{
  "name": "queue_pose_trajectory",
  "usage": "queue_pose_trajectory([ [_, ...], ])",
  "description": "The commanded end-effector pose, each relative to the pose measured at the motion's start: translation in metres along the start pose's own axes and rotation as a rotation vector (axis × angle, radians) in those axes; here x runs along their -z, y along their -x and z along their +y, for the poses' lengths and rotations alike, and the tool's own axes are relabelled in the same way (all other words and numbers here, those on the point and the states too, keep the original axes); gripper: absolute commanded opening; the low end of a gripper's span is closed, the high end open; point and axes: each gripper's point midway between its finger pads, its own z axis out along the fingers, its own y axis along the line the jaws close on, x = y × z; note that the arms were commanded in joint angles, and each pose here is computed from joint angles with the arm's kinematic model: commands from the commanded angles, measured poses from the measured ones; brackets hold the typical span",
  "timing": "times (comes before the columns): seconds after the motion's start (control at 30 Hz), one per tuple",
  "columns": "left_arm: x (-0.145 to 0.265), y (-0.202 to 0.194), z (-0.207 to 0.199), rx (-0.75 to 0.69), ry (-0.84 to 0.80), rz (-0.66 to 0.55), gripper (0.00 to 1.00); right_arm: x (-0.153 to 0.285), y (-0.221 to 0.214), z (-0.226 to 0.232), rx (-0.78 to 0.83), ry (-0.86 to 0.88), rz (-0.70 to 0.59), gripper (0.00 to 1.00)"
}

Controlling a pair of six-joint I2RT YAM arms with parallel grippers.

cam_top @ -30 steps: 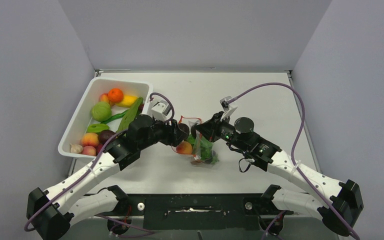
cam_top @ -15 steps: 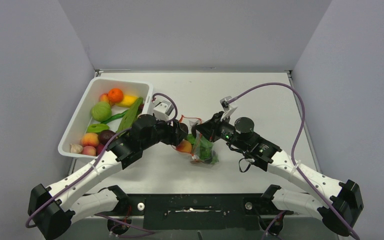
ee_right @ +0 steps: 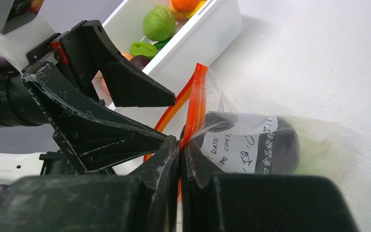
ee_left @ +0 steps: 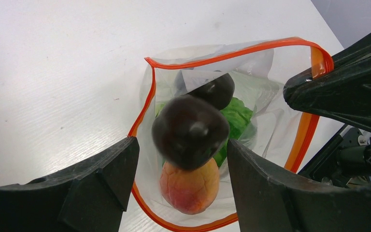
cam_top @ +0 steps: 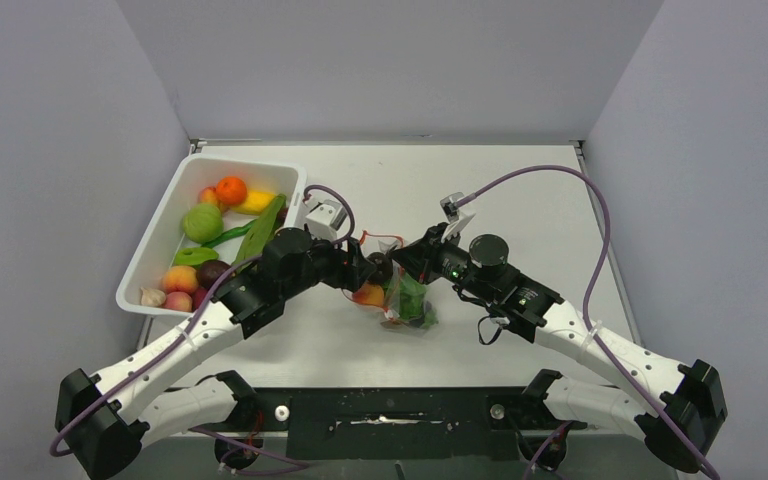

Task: Place the food in the zip-top bag and seal the zipper
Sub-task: Place the fake vegetable in the zipper food storage bag.

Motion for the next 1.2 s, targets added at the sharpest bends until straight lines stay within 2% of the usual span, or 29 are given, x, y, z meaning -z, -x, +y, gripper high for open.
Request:
queue_pose_trajectory([
  [0.0,0.013,0.045,-0.016,-0.011,-0.041,-0.139,0.68,0.007,0.031,0.023,0.015,0.073,-0.093,0.00],
  [0.3,0.022,0.055,-0.014,0.017,-0.017,-0.175,0.69,0.009,0.032,0.022,0.030,0.067,-0.097,0.00],
  [0.53,0.038,0.072,-0.001,0.035,0.077,-0.210,0.67,0.021,0.042,0.028,0.054,0.083,-0.129,0.00],
  [0.77,0.030,0.056,-0.028,0.029,-0.078,-0.139,0.67,0.026,0.047,0.032,0.052,0.106,-0.151,0.00],
  [0.87,0.020,0.041,-0.025,0.035,-0.078,-0.094,0.66,0.025,0.048,0.034,0.049,0.110,-0.150,0.00],
  [0.97,0.011,0.030,-0.019,0.032,-0.051,-0.055,0.57,0.025,0.049,0.034,0.047,0.109,-0.151,0.00],
  [1.1,0.008,0.031,-0.016,0.023,-0.030,-0.053,0.39,0.026,0.047,0.031,0.048,0.094,-0.143,0.00],
  [1.17,0.009,0.034,-0.014,0.017,-0.018,-0.068,0.37,0.027,0.046,0.029,0.045,0.089,-0.143,0.00],
])
